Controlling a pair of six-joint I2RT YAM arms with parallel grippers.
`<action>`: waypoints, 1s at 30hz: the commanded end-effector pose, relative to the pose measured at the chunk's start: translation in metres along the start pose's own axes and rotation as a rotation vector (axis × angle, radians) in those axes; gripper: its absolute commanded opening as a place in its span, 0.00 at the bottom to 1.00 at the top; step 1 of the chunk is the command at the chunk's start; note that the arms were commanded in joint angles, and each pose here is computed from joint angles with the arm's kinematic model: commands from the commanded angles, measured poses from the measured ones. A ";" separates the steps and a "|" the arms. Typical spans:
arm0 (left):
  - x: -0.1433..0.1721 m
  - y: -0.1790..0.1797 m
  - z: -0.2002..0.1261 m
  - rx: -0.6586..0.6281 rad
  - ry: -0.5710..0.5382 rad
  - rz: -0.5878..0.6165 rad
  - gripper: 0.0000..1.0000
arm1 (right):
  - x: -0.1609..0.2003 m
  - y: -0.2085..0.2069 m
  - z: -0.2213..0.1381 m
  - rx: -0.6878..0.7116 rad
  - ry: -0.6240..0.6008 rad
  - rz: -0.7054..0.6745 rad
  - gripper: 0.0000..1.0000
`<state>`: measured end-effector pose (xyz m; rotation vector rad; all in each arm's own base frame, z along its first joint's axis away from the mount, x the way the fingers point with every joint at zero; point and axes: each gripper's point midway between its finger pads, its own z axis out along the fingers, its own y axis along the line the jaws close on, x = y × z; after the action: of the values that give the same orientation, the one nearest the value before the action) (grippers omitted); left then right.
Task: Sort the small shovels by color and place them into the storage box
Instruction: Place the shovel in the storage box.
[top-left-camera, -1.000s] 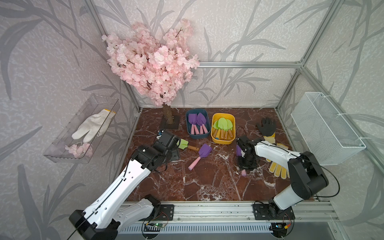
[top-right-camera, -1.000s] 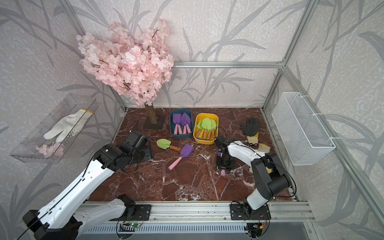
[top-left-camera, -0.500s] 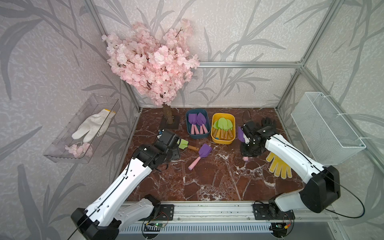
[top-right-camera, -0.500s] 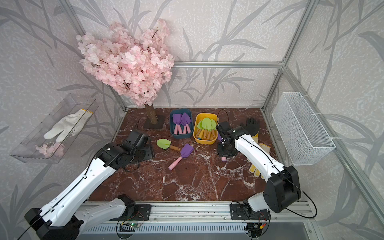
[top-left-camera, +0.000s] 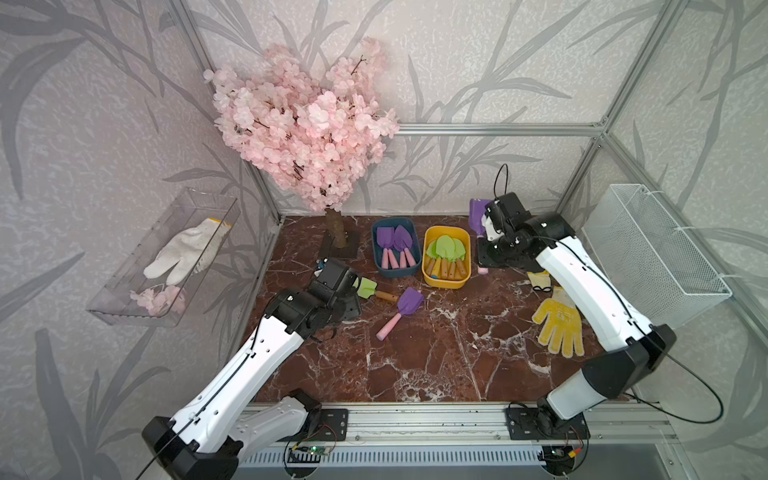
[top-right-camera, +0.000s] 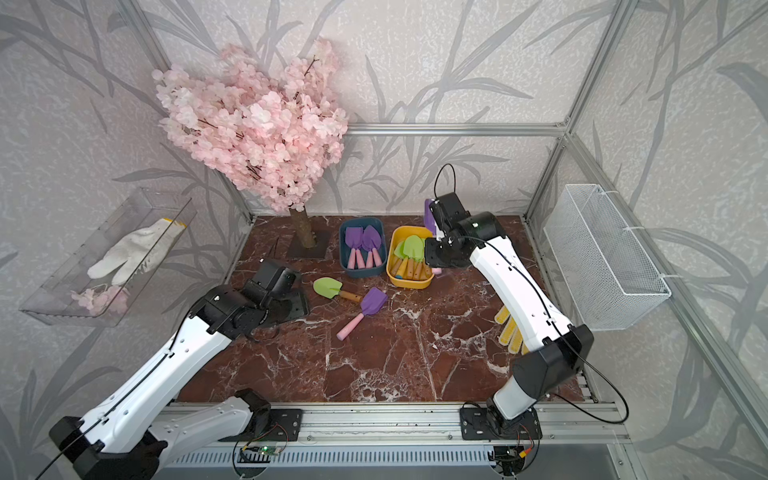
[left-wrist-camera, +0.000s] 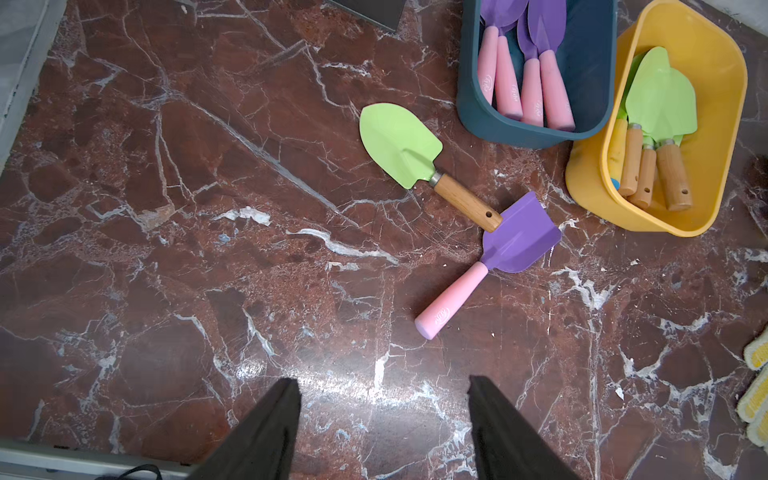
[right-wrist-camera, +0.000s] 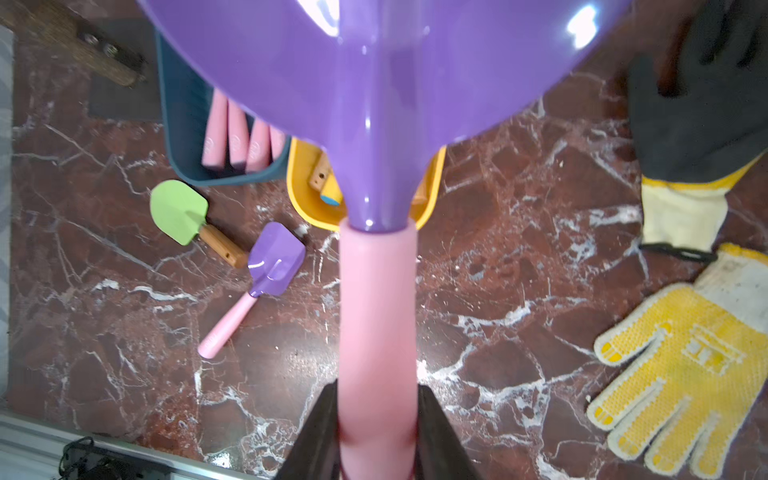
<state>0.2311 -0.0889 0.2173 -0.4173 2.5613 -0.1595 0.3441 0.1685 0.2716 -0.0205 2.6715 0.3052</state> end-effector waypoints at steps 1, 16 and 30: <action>-0.001 0.005 -0.006 -0.007 -0.002 -0.003 0.68 | -0.020 0.018 0.000 -0.021 -0.007 -0.040 0.10; 0.002 0.016 -0.013 -0.017 -0.010 -0.027 0.68 | -0.091 0.115 0.041 -0.127 -0.125 -0.173 0.11; 0.006 0.018 -0.009 -0.013 0.003 -0.031 0.68 | -0.082 0.183 0.143 -0.184 -0.123 -0.150 0.11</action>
<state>0.2219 -0.0769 0.2219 -0.4562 2.5531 -0.1582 0.4544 0.3558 0.2235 -0.3080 2.5420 0.4109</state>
